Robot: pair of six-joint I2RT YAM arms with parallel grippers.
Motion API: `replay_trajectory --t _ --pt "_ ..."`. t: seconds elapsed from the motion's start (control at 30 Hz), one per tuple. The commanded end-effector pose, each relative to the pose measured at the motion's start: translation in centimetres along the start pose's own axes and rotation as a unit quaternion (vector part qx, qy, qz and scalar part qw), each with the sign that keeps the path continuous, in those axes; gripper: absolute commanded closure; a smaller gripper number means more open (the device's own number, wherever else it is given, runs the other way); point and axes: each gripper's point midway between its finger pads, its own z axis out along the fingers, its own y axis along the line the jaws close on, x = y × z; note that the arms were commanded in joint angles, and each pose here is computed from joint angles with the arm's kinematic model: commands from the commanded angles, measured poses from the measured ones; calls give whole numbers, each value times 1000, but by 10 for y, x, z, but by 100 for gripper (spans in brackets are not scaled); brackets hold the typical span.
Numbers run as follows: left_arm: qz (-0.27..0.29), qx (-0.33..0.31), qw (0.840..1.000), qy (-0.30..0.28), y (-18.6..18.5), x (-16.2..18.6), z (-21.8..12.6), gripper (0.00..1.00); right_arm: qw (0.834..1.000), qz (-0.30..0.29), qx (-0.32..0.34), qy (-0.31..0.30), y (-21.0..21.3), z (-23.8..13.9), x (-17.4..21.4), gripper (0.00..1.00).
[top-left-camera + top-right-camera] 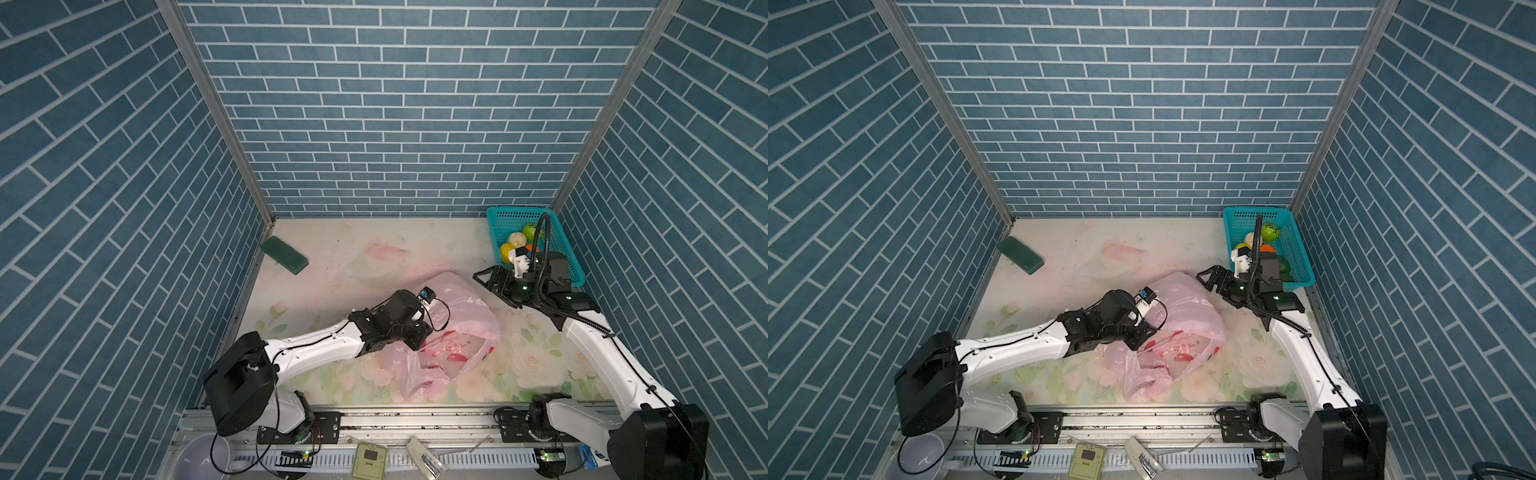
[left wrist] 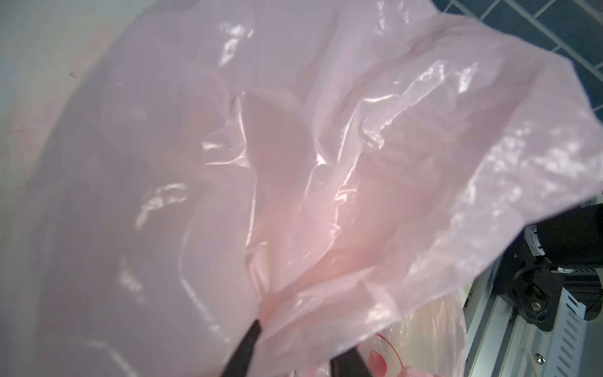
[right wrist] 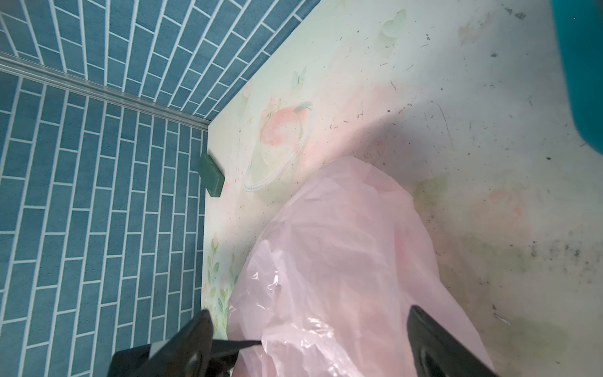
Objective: Untie the knot of the plastic bag and take out the fruit
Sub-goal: 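Release the bag rim with the left gripper and raise it away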
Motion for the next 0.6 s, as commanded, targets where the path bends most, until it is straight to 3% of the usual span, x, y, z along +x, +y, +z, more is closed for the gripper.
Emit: replay_trajectory --t 0.0,0.1,0.4,0.57 --pt "-6 20 1000 -15 -12 -9 -12 26 1000 -4 9 3 -8 4 4 8" --pt "10 28 999 -39 -21 -19 -34 2 1000 -7 14 5 -13 7 5 8" --pt "36 30 997 -54 -39 -25 -91 0 1000 -22 14 4 -11 11 -2 7" --pt "-2 -51 990 -132 -9 -41 -138 0 998 -47 28 -3 -12 4 -9 7"
